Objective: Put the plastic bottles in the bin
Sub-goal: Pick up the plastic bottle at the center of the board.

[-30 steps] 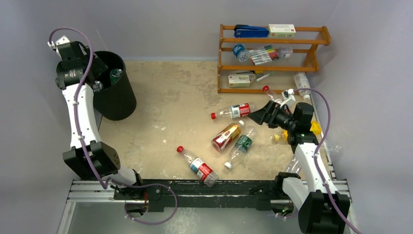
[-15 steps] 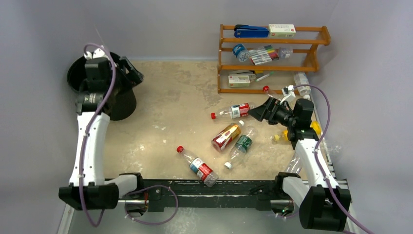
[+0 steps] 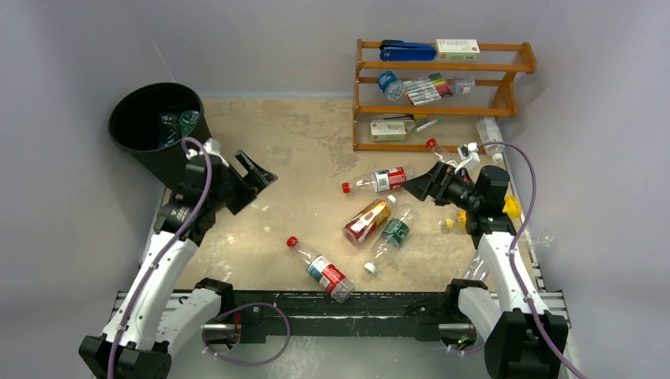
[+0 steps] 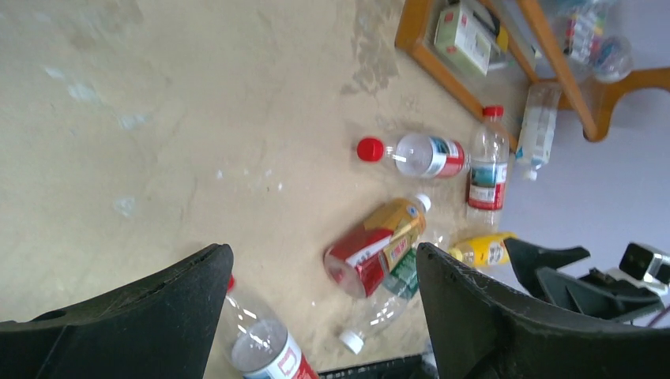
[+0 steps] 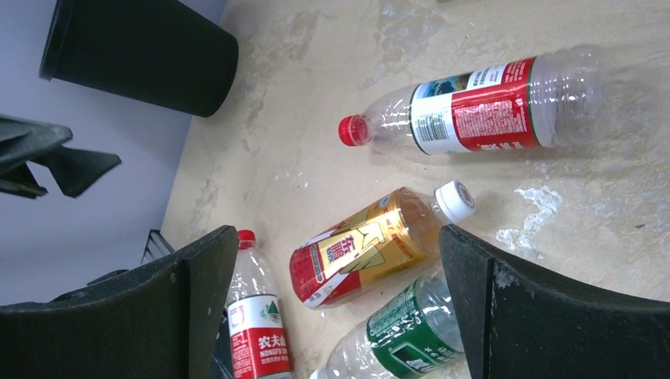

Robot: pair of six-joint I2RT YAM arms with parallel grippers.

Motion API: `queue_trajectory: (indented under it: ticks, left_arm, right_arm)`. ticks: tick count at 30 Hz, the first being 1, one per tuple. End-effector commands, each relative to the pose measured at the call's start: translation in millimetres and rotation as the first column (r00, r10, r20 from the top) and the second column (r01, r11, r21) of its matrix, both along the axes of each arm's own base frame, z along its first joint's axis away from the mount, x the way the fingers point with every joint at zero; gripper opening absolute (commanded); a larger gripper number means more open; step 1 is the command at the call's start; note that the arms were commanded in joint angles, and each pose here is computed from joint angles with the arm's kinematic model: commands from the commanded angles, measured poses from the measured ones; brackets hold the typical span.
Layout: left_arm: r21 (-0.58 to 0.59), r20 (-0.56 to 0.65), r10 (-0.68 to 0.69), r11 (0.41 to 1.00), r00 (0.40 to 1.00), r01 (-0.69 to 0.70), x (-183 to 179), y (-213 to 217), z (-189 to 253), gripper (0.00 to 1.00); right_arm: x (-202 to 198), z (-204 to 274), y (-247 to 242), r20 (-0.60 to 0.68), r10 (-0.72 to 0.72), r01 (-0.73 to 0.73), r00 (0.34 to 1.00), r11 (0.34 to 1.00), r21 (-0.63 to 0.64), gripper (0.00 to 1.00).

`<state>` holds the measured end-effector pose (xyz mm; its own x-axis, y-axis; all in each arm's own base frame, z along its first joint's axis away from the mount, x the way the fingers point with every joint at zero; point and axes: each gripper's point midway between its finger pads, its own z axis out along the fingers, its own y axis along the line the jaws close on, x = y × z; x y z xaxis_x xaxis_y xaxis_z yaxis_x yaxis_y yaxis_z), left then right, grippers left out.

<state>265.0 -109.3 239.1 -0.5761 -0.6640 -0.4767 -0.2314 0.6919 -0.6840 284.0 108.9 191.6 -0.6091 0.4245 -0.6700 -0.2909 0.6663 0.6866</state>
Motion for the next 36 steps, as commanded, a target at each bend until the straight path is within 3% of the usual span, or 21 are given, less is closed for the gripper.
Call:
queue_trajectory:
  ticks: [1,7,13,19,25,36]
  left_arm:
    - [-0.111,0.009,0.019,0.994,1.0,-0.018,-13.1,-21.7,-4.2,0.86]
    - [-0.124,-0.071,-0.035,0.992,0.997,0.026,-35.0,-53.9,-35.6,0.87]
    - [-0.064,-0.142,-0.087,0.995,0.986,0.078,-56.4,-99.7,-58.2,0.87]
    - [-0.038,-0.14,-0.086,0.996,0.986,0.081,-71.5,-134.4,-69.7,0.88]
    - [-0.024,-0.157,-0.038,0.999,0.987,0.035,-89.5,-141.0,-82.4,0.88]
    - [0.038,-0.303,0.097,0.995,0.948,-0.089,-124.3,-132.3,-116.1,0.88]
  right_arm:
    - [-1.6,2.1,2.3,0.039,-0.001,0.001,0.999,1.0,0.012,1.0]
    - [-7.4,-12.0,4.0,0.035,-0.006,0.005,0.999,0.999,0.035,1.0]
    - [-12.2,-15.6,8.3,0.048,0.015,-0.018,0.999,0.998,0.058,1.0]
    - [-14.2,-11.4,9.9,0.065,0.035,-0.038,0.997,0.998,0.05,1.0]
    - [-18.2,-12.9,11.4,0.07,0.049,-0.052,0.996,0.997,0.049,1.0]
    - [-20.4,-16.2,12.4,0.065,0.056,-0.059,0.996,0.997,0.053,1.0]
